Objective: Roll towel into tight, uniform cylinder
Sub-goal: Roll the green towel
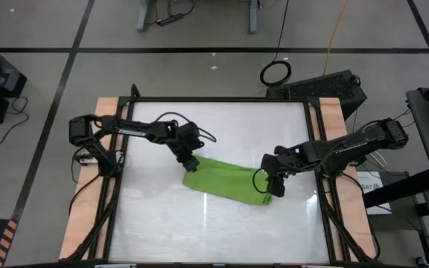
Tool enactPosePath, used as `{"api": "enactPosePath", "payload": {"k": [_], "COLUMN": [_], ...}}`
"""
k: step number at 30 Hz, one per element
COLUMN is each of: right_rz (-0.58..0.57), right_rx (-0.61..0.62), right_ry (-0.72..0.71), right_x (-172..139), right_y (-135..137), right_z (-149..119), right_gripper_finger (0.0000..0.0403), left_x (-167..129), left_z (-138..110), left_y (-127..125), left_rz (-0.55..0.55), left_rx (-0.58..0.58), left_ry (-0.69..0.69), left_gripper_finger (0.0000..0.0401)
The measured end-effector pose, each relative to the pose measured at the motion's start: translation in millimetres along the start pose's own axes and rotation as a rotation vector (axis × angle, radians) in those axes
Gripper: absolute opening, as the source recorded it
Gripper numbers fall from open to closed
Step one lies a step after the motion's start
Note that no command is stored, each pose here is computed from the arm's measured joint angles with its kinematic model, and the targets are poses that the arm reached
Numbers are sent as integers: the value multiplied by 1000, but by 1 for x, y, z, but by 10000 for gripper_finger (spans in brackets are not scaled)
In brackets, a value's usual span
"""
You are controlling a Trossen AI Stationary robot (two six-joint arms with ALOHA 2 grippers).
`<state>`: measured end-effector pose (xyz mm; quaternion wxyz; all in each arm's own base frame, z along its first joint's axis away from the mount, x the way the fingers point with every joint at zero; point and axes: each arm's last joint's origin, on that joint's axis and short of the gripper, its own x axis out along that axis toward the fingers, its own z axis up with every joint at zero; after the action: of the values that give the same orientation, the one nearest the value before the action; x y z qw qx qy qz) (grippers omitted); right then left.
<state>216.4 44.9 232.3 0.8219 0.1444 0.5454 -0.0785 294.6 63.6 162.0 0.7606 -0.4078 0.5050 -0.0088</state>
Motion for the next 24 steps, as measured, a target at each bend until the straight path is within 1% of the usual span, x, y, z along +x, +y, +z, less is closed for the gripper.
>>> {"api": "enactPosePath", "payload": {"k": [1, 2, 4, 7, 9, 12, 14, 16, 18, 20, 22, 24], "right_rz": [0, 1, 1, 2, 1, 3, 5, 8, 10, 11, 11, 10], "right_rx": [1, 3, 5, 8, 16, 25, 26, 27, 22, 18, 17, 18], "right_ry": [-1, -2, -1, -1, -1, 2, 2, 3, 5, 3, 3, 2], "right_x": [0, 0, 0, 0, 0, 0, 0, 0, 0, 0, 0, 0], "right_y": [0, 0, 0, 0, 0, 0, 2, 3, 4, 5, 5, 5], "right_z": [0, 0, 0, 0, 0, 0, -1, -2, -2, -3, -3, -3], "right_gripper_finger": [148, 148, 148, 148, 148, 148, 148, 148, 148, 148, 148, 148], "left_x": [0, -2, -4, -8, -14, -24, -32, -38, -39, -37, -32, -29], "left_z": [1, 2, 4, 5, 5, 2, 0, -4, -6, -8, -7, -8], "left_y": [0, -1, -2, -4, -11, -22, -29, -33, -32, -30, -28, -25], "left_rz": [-5, -11, -17, 31, 63, 158, 248, 354, 389, 388, 391, 455], "left_rx": [14, 26, 63, 121, 182, 293, 366, 402, 421, 428, 429, 396], "left_ry": [-10, -23, -45, -72, -111, -186, -250, -288, -277, -236, -227, -219], "left_gripper_finger": [16, 11, 13, 10, 6, 5, 5, 4, 7, 20, 47, 88]}}
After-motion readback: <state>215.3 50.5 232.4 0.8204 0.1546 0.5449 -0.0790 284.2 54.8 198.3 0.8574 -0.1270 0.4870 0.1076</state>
